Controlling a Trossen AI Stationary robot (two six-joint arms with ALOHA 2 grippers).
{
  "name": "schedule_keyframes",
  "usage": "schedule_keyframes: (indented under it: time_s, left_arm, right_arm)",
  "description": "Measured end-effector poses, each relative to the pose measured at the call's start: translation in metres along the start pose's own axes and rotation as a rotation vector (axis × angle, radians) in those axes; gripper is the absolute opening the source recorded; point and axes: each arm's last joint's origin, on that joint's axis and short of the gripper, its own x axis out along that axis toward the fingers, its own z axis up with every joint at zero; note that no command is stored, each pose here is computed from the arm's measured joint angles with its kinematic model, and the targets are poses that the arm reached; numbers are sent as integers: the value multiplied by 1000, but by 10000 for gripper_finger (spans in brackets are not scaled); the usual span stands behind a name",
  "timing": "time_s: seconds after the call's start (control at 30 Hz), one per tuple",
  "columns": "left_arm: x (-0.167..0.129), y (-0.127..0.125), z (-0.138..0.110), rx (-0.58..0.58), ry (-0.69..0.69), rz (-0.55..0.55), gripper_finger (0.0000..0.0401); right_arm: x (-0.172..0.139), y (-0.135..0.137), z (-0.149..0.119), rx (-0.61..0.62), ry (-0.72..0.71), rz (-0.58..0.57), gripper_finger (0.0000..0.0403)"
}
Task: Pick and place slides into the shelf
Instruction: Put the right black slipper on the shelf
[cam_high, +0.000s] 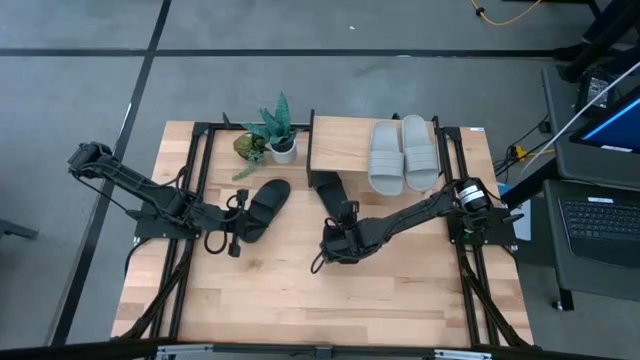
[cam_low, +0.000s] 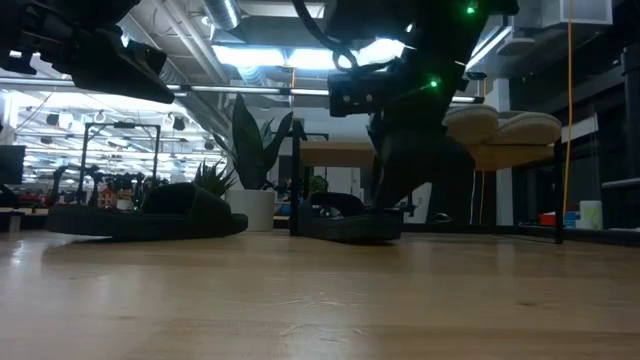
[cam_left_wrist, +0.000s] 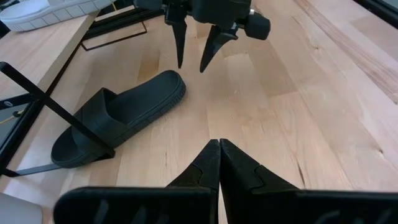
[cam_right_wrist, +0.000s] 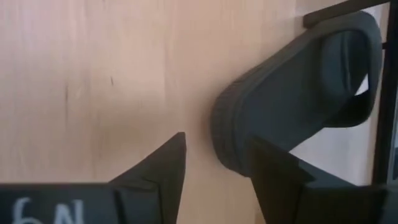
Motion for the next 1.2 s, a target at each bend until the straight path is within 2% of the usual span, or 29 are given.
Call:
schedule_keyframes:
  time_s: [0.27,1.2]
  left_arm:
    - [0,0,0,0,0,0,0]
    - [0,0,0,0,0,1,0]
  right_arm:
    - [13,1,-7,19,0,0,162]
    - [23,-14,-4,36,9,-10,162]
